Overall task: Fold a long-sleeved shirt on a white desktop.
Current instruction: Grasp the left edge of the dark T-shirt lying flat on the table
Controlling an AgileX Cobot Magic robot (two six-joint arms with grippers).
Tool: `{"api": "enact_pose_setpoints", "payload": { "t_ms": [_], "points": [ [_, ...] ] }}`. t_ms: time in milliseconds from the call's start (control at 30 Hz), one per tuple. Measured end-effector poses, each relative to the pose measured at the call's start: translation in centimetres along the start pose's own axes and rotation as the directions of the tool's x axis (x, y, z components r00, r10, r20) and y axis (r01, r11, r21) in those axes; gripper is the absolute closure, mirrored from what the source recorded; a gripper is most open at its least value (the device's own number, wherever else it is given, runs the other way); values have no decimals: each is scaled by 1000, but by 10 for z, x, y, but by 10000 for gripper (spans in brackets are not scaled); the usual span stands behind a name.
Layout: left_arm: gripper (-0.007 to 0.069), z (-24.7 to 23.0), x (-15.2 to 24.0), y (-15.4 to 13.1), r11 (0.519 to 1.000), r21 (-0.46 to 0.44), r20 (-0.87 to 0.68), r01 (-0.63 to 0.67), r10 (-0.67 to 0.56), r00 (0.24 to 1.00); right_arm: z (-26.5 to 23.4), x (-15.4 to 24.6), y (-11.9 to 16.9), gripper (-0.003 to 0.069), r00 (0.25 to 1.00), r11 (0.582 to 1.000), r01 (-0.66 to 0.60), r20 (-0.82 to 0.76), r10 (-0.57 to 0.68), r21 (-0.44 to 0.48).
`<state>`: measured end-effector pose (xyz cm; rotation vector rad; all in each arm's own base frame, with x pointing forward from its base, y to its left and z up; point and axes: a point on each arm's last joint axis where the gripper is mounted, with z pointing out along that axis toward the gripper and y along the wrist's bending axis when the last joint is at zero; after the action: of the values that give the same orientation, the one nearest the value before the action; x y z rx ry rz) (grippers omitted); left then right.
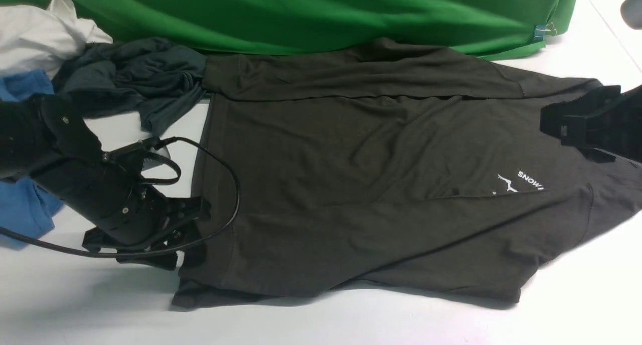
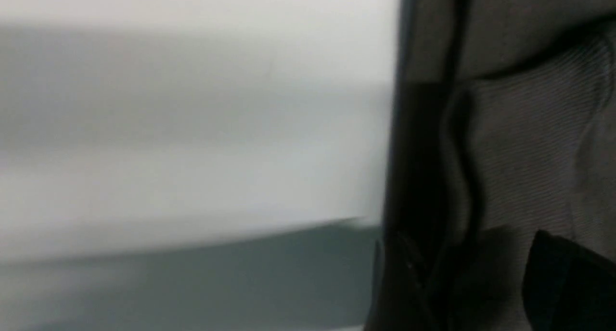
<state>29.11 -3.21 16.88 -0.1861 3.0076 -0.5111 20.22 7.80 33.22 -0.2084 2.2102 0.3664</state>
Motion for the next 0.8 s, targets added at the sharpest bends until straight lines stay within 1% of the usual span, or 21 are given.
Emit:
{"api": "enact_pose_setpoints", "payload": {
  "t_ms": [100, 200, 267, 333, 400, 533, 600, 800],
  "points": [
    [261, 7, 0, 1, 1000, 5, -31, 11, -11, 999, 0, 0, 0, 417, 1000, 1000, 1, 0, -1, 0],
    [285, 14, 1, 4, 1000, 4, -71, 16, -16, 997, 0, 0, 0, 417, 1000, 1000, 1, 0, -1, 0],
    [338, 16, 1, 4, 1000, 8, -78, 19, -18, 997, 0, 0, 0, 417, 1000, 1000, 1, 0, -1, 0],
    [370, 16, 1, 4, 1000, 8, -79, 18, -17, 997, 0, 0, 0, 417, 1000, 1000, 1, 0, -1, 0],
    [419, 15, 1, 4, 1000, 7, -77, 17, -16, 997, 0, 0, 0, 417, 1000, 1000, 2, 0, -2, 0],
    [476, 11, 1, 2, 1000, 8, -58, 11, -10, 998, 0, 0, 0, 417, 1000, 1000, 4, 0, -4, 0],
    [491, 8, 0, 2, 1000, 8, -36, 8, -7, 999, 0, 0, 0, 417, 1000, 1000, 5, 0, -5, 0],
    [493, 5, -5, -2, 999, 34, 29, 13, -14, 999, 0, 0, 0, 417, 1000, 1000, 6, 0, -6, 0]
  ]
}}
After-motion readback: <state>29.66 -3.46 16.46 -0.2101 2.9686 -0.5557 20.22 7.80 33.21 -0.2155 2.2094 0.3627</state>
